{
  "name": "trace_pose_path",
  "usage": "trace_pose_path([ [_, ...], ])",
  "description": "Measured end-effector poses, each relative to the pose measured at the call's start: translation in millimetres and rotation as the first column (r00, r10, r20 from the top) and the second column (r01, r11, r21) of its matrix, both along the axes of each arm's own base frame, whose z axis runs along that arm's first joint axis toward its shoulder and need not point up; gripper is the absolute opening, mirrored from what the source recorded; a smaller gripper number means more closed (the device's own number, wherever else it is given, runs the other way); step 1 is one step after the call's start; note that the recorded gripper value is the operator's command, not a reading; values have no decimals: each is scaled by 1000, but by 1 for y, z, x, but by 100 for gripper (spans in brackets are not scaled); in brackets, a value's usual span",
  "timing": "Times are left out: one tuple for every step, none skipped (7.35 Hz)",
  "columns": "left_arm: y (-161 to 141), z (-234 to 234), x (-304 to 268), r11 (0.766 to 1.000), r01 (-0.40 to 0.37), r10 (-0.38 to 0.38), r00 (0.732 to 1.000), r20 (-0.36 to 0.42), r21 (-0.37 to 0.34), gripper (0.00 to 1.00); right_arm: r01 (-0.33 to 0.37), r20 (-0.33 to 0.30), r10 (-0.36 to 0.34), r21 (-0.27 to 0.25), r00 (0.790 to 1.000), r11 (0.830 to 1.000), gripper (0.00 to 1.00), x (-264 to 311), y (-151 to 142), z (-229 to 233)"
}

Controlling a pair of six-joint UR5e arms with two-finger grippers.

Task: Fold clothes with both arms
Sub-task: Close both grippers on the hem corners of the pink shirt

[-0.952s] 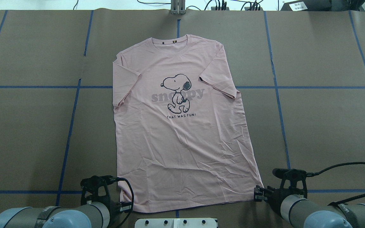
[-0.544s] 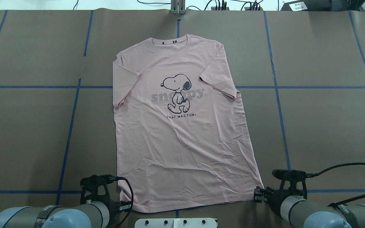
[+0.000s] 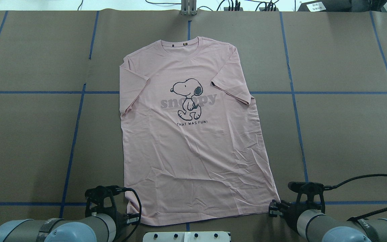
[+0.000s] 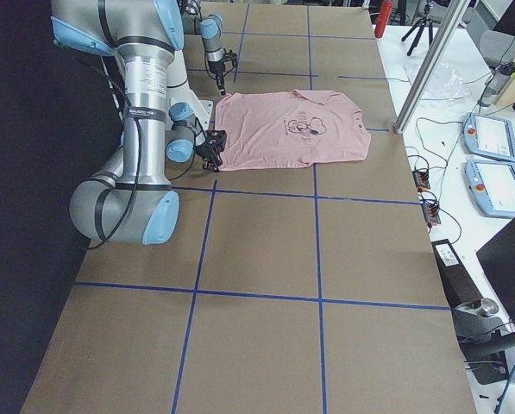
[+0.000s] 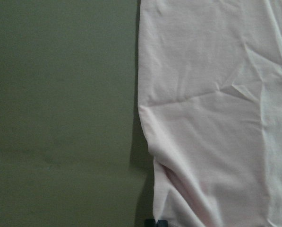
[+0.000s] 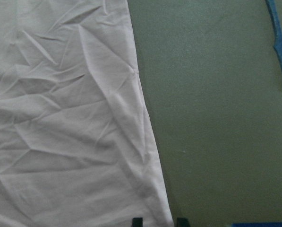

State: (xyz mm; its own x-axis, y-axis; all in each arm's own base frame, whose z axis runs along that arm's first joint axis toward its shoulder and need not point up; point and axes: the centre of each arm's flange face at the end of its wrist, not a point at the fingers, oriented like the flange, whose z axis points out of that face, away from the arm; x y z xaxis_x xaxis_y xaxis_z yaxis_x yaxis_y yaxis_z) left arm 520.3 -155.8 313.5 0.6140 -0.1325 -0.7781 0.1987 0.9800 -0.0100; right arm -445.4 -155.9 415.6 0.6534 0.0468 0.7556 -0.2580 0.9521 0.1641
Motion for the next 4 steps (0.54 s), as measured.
trace_pose_path([
  [0, 0, 0, 1000, 0, 0, 1000, -1, 0, 0, 1, 0, -1, 0, 1000, 1000, 0, 0, 1, 0],
  [0, -1, 0, 1000, 0, 0, 1000, -1, 0, 0, 3, 0, -3, 0, 1000, 1000, 0, 0, 1, 0],
  [0, -1, 0, 1000, 0, 0, 1000, -2, 0, 0, 5, -3, -5, 1, 1000, 1000, 0, -1, 2, 0],
  [0, -1, -1, 1000, -1, 1, 1000, -2, 0, 0, 7, -14, -7, 1, 1000, 1000, 0, -1, 3, 1],
])
